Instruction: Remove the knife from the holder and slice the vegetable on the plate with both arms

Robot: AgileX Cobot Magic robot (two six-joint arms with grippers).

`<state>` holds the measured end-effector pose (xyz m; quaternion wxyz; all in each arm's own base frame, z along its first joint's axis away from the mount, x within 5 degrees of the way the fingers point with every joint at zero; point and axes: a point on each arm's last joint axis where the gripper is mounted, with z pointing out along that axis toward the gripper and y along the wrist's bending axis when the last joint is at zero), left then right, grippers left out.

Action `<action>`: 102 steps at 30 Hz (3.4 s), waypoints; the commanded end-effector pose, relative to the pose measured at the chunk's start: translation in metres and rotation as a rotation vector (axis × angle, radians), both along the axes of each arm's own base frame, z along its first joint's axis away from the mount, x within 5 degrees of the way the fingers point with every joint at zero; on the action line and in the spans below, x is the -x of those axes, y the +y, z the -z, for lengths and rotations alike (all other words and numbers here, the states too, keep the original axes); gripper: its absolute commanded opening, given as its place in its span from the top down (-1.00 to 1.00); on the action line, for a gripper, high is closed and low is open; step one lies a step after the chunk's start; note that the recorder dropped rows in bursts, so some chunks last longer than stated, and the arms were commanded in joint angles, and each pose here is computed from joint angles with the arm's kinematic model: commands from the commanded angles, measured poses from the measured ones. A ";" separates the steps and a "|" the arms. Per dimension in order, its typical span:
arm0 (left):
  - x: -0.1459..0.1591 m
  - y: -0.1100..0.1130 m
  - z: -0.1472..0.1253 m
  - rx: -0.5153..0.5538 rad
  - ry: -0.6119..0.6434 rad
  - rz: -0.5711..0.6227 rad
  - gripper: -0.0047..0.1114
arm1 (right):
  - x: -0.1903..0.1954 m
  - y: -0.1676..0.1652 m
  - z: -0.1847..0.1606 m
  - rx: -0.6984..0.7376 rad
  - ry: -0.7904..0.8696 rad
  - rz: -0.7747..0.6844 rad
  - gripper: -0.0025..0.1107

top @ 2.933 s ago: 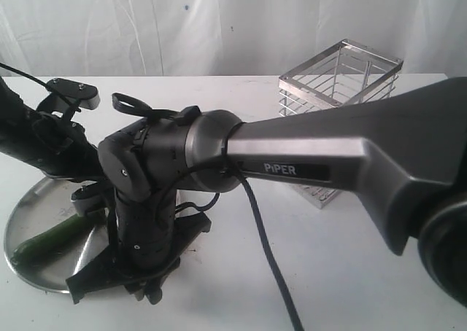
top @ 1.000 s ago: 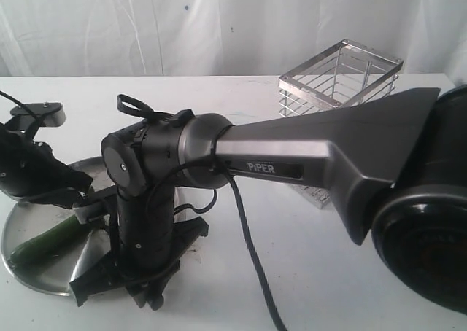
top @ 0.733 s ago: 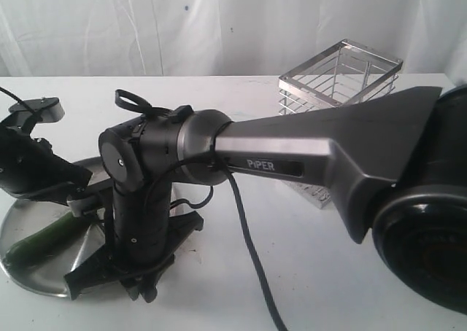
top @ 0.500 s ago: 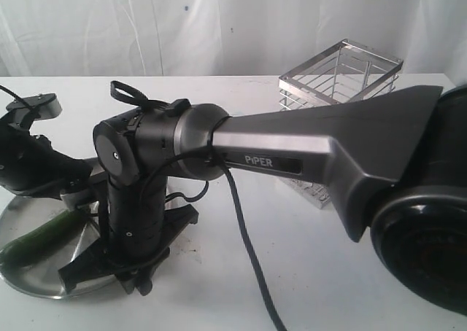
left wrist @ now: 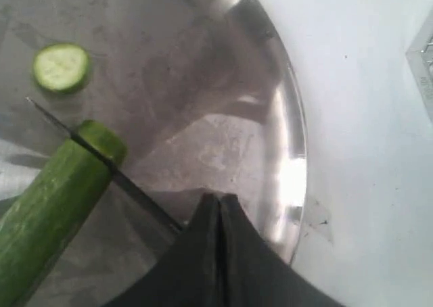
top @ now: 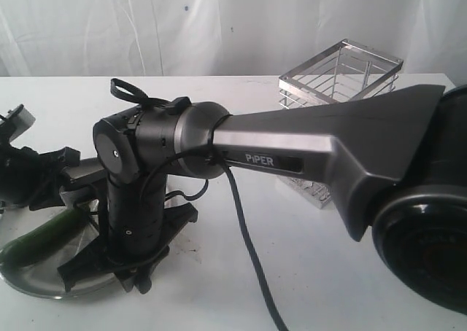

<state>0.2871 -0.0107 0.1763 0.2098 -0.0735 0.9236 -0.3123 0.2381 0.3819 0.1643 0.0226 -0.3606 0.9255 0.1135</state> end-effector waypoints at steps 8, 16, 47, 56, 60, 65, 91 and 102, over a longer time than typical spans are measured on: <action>0.010 0.004 0.014 -0.028 0.018 -0.069 0.92 | -0.003 0.001 -0.011 -0.035 -0.027 -0.009 0.96; 0.004 -0.001 0.020 -0.003 -0.005 -0.070 0.92 | -0.003 0.001 -0.011 -0.038 -0.030 -0.008 0.96; -0.008 -0.006 0.021 -0.029 -0.054 0.030 0.92 | -0.004 0.002 -0.011 -0.045 -0.035 -0.006 0.96; -0.009 -0.007 0.036 0.001 0.005 0.042 0.92 | -0.004 0.002 -0.011 -0.045 -0.035 -0.006 0.96; -0.008 -0.008 0.017 -0.002 -0.062 0.042 0.92 | -0.004 0.002 -0.011 -0.043 -0.034 -0.007 0.96; -0.001 -0.008 -0.010 -0.051 -0.154 0.074 0.92 | -0.003 0.000 -0.011 -0.029 -0.023 -0.010 0.96; 0.012 -0.004 -0.023 -0.136 -0.124 0.099 0.92 | -0.001 -0.001 0.004 0.092 0.064 -0.064 0.96; 0.013 -0.006 -0.023 -0.111 -0.111 0.095 0.92 | -0.015 0.020 -0.001 -0.009 -0.006 -0.051 0.96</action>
